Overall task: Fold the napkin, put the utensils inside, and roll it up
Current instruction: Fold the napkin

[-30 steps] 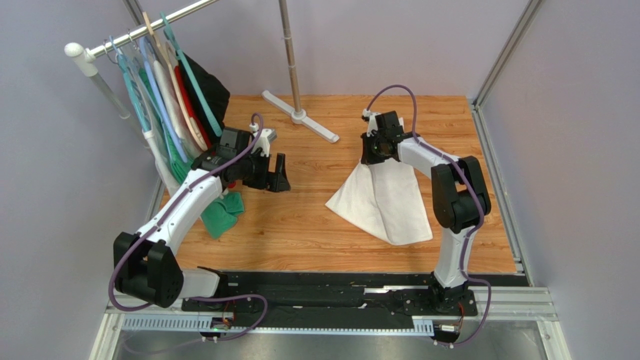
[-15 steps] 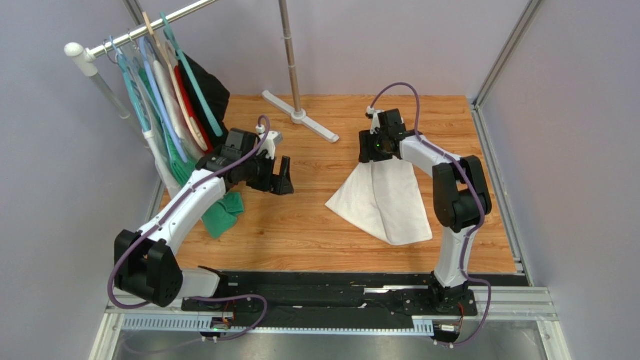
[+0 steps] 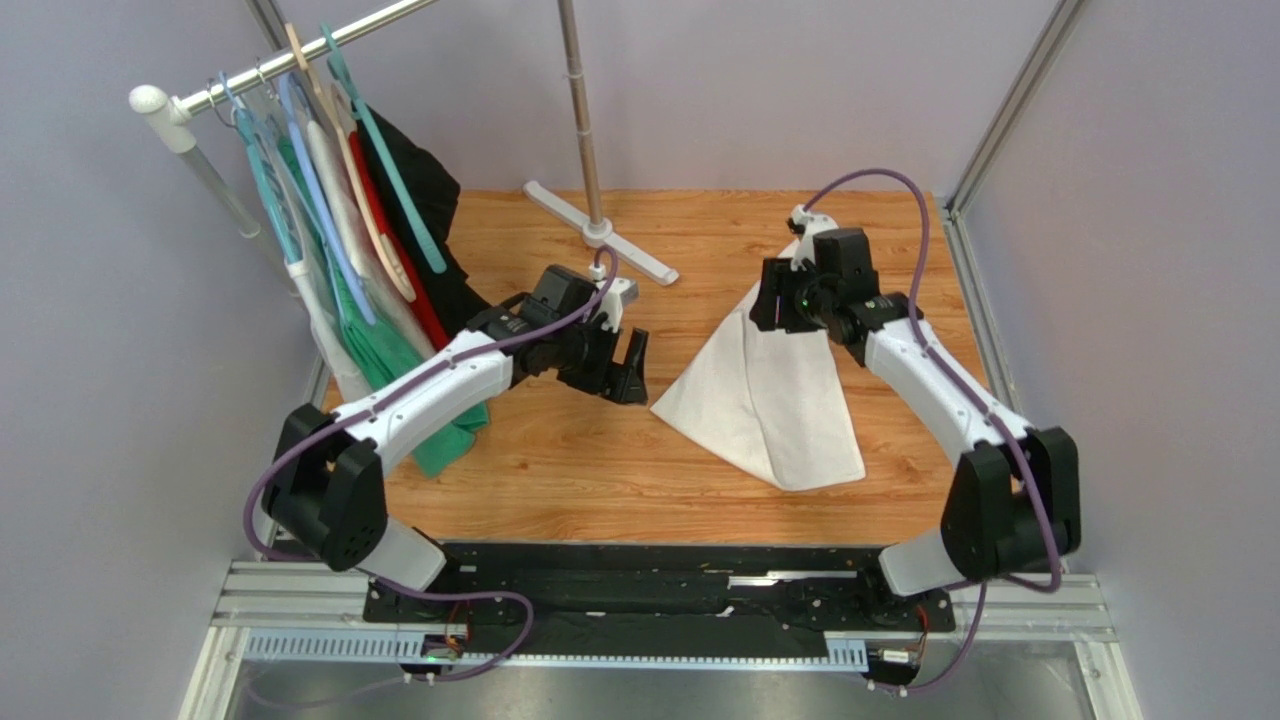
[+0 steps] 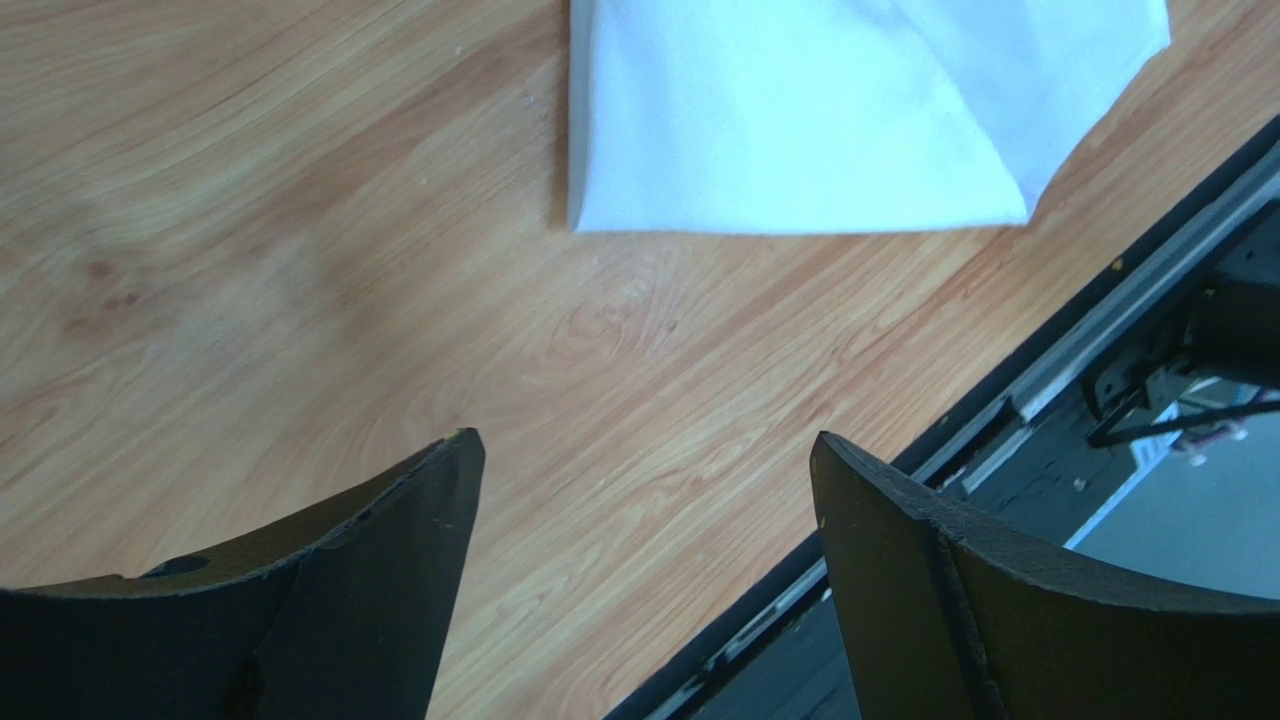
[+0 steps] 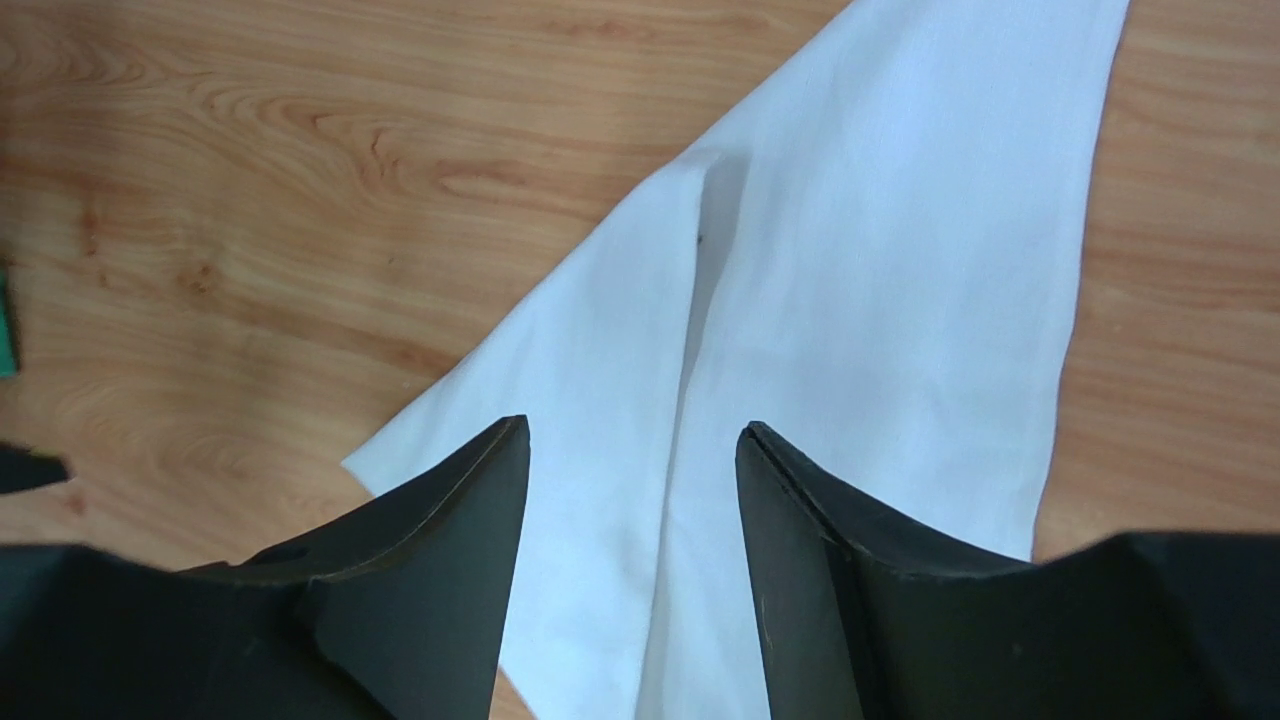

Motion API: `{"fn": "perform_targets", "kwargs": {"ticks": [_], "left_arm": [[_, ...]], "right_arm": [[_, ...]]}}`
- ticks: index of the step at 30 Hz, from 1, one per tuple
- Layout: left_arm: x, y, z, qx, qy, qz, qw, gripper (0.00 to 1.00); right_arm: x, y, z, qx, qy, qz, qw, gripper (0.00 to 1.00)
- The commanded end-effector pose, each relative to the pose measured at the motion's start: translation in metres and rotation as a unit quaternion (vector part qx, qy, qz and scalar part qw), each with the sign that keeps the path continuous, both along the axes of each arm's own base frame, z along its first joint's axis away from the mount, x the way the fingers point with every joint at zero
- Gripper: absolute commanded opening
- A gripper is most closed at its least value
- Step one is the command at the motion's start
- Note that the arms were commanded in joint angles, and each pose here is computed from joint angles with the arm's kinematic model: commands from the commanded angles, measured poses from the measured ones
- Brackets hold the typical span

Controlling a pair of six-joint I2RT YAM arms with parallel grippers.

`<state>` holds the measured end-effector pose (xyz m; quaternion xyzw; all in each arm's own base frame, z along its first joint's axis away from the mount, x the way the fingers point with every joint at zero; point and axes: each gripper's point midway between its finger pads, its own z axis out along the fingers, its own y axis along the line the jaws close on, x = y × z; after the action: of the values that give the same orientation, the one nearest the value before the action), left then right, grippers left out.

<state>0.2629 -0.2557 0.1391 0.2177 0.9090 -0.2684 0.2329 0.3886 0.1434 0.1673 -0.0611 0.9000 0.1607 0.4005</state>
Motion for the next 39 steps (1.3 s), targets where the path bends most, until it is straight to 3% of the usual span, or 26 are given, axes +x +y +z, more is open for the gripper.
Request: {"fn": "perform_targets", "kwargs": {"ticks": [1,13,20,32,35,38,39], "left_arm": [[0.028,-0.034,-0.012,-0.055,0.013,0.034,0.998,0.87],[0.056,-0.060,-0.071,-0.074,0.039,0.061,0.995,0.77],[0.048,-0.058,-0.103,-0.061,0.077,0.066,0.993,0.69],[0.027,-0.056,-0.120,-0.075,0.110,0.067,0.989,0.51],[0.024,-0.052,-0.124,-0.071,0.110,0.070,0.989,0.46],[0.018,-0.053,-0.128,-0.078,0.124,0.067,0.987,0.34],[0.022,-0.057,-0.126,-0.088,0.116,0.066,0.987,0.24]], "right_arm": [[-0.038,0.010,-0.004,0.054,0.018,0.004,0.998,0.57],[-0.075,0.000,0.031,0.069,-0.020,0.008,0.997,0.57],[-0.079,0.002,0.030,0.076,-0.018,0.010,0.997,0.57],[-0.083,0.002,0.025,0.079,-0.012,0.007,0.997,0.57],[-0.083,0.001,0.024,0.077,-0.011,0.005,0.997,0.57],[-0.084,-0.001,0.023,0.075,-0.011,0.003,0.997,0.57],[-0.084,-0.001,0.022,0.075,-0.010,0.003,0.997,0.57]]}}
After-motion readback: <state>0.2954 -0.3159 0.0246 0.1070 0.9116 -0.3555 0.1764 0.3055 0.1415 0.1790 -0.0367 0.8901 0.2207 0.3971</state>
